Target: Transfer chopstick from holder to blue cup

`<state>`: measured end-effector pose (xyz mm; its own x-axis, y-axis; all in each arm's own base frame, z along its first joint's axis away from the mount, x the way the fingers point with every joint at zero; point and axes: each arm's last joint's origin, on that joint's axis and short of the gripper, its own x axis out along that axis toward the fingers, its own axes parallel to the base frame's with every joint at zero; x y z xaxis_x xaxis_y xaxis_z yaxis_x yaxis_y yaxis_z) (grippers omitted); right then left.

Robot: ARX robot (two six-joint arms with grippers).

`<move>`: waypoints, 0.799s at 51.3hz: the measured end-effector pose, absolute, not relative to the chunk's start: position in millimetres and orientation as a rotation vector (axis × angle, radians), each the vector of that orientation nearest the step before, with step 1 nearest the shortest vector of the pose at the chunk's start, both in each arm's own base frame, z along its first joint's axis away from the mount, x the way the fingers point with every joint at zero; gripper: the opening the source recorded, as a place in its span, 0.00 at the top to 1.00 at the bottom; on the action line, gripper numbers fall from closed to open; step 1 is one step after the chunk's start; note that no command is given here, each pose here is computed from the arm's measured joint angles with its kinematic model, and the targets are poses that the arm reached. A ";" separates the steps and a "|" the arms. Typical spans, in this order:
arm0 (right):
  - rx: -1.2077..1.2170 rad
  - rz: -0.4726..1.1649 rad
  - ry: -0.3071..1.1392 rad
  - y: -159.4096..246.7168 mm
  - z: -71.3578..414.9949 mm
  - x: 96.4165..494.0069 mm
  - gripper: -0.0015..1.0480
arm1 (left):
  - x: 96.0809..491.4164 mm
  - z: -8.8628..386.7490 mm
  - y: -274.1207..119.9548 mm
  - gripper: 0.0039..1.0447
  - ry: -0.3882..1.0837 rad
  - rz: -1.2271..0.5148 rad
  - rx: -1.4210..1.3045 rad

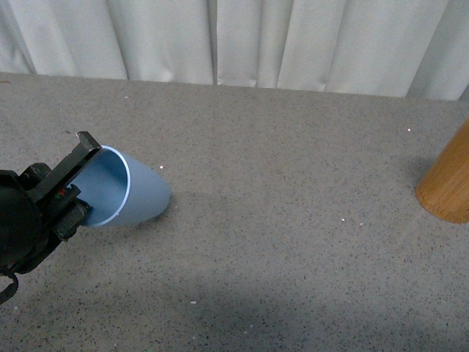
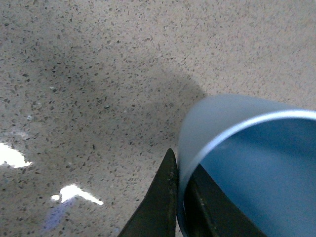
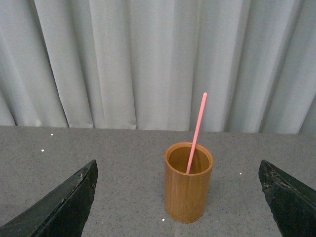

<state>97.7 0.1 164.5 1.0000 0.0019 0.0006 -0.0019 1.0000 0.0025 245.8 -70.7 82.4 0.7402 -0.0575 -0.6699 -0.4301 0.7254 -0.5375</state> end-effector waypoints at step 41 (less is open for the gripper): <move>0.002 0.002 -0.001 0.1 164.5 97.7 0.09 | 290.1 134.4 -118.0 0.97 0.659 -0.008 -0.674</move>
<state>97.7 0.1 164.5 1.0000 0.0019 0.0010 -0.0019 1.0000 0.0025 290.1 -118.0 134.4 0.7983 -0.2127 -0.5635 -0.1996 0.7892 -0.5808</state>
